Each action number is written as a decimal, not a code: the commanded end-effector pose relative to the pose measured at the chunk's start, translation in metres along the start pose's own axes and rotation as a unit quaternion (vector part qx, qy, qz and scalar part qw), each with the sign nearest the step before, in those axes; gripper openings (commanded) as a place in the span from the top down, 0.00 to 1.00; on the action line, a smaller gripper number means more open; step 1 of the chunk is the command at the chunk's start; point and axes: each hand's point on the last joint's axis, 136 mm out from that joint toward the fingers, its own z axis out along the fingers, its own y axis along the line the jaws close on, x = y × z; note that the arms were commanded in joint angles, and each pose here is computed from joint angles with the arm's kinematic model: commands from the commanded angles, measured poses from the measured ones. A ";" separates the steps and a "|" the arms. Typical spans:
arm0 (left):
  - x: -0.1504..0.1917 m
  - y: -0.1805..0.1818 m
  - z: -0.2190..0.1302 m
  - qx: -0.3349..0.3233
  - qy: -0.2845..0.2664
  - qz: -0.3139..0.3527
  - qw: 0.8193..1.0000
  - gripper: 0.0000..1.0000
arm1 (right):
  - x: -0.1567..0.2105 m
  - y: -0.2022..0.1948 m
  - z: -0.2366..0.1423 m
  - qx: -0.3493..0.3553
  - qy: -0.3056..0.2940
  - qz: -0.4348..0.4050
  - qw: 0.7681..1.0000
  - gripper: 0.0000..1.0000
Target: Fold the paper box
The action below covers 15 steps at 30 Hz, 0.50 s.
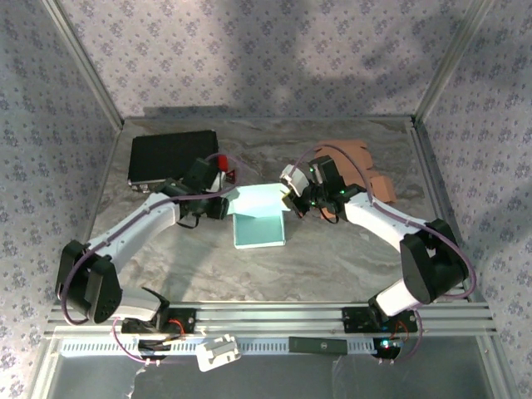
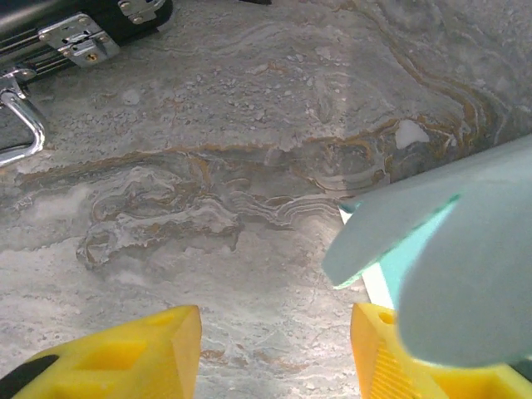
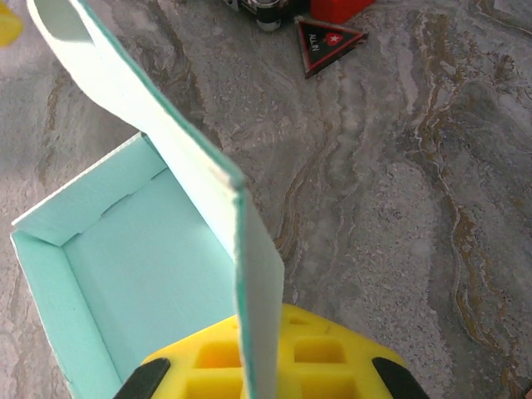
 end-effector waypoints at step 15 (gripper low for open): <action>-0.017 -0.018 0.003 0.088 0.051 0.083 0.991 0.56 | -0.013 0.001 -0.004 -0.010 -0.003 -0.022 1.000 1.00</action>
